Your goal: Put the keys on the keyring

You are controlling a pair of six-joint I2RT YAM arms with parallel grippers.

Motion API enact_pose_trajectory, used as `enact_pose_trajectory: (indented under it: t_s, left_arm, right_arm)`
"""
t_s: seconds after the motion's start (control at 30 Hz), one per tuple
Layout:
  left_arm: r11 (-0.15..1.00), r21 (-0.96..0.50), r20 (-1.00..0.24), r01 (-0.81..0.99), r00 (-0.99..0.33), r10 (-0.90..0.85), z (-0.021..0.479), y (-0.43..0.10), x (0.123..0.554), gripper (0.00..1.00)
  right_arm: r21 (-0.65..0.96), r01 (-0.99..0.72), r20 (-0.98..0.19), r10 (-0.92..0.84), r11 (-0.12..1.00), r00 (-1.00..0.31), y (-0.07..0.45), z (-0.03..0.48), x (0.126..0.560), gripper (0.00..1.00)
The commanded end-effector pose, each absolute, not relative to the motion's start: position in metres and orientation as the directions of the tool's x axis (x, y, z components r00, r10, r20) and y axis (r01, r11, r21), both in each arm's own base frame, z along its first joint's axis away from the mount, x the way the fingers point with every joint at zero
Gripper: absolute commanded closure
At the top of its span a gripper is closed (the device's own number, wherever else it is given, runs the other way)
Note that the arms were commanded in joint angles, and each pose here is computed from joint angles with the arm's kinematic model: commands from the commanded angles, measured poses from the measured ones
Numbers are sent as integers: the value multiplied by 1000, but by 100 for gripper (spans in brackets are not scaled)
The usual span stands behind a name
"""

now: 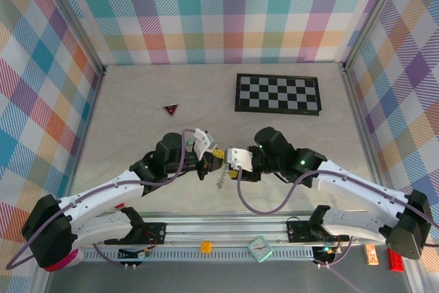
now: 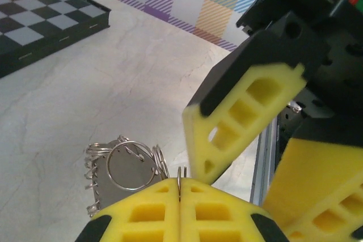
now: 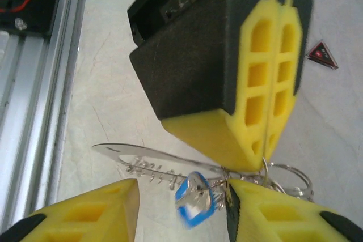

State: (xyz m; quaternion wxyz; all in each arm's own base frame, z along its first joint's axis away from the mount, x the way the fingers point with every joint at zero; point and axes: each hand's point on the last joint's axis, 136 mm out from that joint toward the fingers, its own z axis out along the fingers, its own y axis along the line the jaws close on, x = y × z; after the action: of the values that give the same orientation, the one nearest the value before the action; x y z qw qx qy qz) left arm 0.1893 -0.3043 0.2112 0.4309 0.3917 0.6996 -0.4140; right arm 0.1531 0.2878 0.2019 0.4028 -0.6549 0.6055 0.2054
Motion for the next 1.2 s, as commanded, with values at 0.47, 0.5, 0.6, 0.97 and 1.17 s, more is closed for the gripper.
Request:
enact_pose_trajectory:
  t_s: [0.47,0.5,0.6,0.97,1.17]
  left_arm:
    - [101,96,-992,990,87,86,232,-313,152,100]
    - [95,107,-992,990,99,82,233,-312,151,100]
    - [74,124,-990,990,119,78,233,-312,147,100]
    - [57,125,-990,991,121,72,235,-312,144,100]
    - [42,123,-991,991,121,60,237,-313,141,100]
  right_arm:
    - [10,-962,-950,-297,274,-94,271,237,146,74]
    - [14,-964,-948,-302,267,-97,273,236,147,74]
    - [-6,-964,-946,-315,264,-80,276,234,150,74]
    - [-14,-981,-934,-353,191,-55,285,230,146,75]
    - [-9,-985,-934,-353,174,-54,290,230,146,83]
